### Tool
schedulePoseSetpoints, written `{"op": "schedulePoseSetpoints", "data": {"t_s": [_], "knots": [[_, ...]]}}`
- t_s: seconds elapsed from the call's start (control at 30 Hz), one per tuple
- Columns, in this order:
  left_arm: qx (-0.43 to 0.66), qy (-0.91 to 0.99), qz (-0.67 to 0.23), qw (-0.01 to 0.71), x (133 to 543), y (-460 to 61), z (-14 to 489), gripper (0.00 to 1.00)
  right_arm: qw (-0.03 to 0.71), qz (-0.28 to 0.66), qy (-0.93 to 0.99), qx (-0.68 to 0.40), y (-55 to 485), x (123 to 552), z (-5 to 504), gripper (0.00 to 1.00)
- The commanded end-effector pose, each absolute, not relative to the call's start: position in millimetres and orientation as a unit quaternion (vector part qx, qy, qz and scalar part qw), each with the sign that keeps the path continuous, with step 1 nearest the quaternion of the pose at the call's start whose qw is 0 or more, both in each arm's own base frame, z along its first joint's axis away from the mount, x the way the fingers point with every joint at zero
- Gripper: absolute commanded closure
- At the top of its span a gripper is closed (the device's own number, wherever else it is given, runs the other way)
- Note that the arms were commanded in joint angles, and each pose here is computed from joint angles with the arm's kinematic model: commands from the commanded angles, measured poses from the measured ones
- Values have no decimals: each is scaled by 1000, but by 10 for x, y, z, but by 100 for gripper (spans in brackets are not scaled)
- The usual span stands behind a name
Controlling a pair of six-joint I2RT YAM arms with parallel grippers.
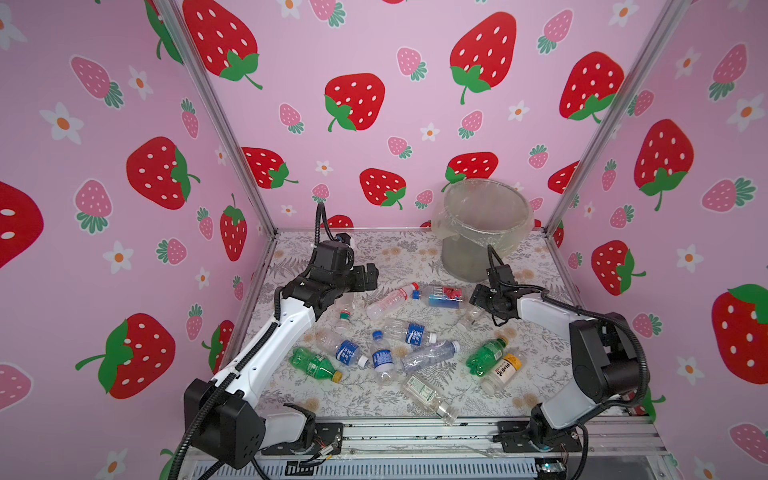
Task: Throw the plastic bottles in the bin
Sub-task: Pick up the plastic bottle from the middle-right of the table.
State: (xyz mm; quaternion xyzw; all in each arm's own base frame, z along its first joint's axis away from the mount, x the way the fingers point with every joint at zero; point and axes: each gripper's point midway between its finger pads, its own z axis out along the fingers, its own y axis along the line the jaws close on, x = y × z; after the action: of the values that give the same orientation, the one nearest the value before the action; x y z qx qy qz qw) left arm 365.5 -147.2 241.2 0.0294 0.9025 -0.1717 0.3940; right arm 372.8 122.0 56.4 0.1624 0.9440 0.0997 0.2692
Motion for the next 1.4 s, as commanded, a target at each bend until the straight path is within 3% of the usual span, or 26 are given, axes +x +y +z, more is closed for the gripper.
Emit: {"op": "schedulePoseSetpoints", "data": {"t_s": [0.0, 0.13, 0.3, 0.5, 0.83, 1.37], "knots": [[81, 897, -181, 394, 3634, -1583, 2547, 1, 264, 91, 945, 168, 1187, 3689, 513, 23], [118, 896, -151, 402, 3546, -1502, 2530, 1, 258, 92, 946, 172, 1166, 3635, 474, 30], [139, 871, -203, 426, 3353, -1615, 2621, 1, 263, 99, 944, 176, 1144, 3623, 511, 34], [104, 884, -200, 410, 3409, -1578, 2528, 1, 283, 109, 936, 177, 1105, 3648, 693, 40], [97, 909, -125, 385, 3457, -1364, 2426, 1, 407, 129, 893, 143, 960, 3542, 1495, 42], [93, 927, -127, 341, 3483, -1409, 2253, 1, 586, 160, 794, 36, 879, 3115, 2585, 42]]}}
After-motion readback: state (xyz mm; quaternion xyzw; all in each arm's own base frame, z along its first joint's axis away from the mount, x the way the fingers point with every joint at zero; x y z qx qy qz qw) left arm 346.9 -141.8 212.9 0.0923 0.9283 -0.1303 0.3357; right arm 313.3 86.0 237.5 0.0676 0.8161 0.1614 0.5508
